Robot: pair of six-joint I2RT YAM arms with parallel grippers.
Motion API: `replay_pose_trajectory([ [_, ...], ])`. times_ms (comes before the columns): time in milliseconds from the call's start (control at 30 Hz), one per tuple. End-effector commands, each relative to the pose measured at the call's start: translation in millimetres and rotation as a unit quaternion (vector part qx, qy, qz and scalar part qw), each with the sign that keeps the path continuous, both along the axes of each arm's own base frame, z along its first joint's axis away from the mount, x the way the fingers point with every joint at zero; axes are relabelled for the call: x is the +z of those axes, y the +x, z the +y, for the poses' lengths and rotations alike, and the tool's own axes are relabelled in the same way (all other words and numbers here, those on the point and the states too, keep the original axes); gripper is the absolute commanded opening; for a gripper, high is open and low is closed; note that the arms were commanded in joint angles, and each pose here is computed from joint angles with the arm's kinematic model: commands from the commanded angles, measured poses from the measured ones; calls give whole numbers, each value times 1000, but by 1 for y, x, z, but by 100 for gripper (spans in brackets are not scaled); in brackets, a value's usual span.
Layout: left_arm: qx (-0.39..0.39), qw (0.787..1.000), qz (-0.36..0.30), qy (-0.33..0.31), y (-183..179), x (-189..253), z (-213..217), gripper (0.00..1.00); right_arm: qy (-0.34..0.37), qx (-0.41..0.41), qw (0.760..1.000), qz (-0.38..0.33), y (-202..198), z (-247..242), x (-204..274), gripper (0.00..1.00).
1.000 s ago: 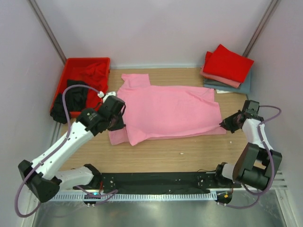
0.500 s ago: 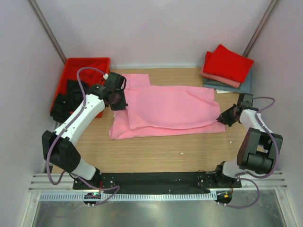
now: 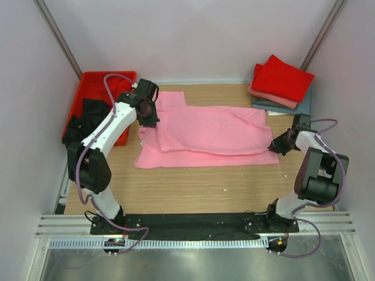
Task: Fold and stack the t-shirts
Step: Fold the tshirt
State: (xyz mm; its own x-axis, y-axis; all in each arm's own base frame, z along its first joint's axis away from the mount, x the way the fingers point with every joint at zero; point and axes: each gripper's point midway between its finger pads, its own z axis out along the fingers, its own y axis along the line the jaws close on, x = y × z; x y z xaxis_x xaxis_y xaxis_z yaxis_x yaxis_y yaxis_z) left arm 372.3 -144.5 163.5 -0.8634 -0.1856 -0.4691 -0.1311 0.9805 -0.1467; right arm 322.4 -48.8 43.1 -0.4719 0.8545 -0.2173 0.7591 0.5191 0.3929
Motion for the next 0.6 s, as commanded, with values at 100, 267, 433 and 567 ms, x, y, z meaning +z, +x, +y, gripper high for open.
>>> replay_pose_trajectory([
  [100, -1, 1000, -18, 21, 26, 8, 6, 0, -27, -8, 999, -37, 28, -14, 20, 1],
  [267, 2, 1000, -6, 30, 39, -2, 6, 0, -24, -6, 999, -25, 34, -14, 10, 1],
  [433, 11, 998, 15, 58, 55, -23, 11, 0, -19, 1, 1000, -14, 37, -11, -1, 16],
  [567, 28, 997, 25, 68, 80, -36, 17, 0, -21, 4, 1000, -14, 48, -14, 0, 54],
])
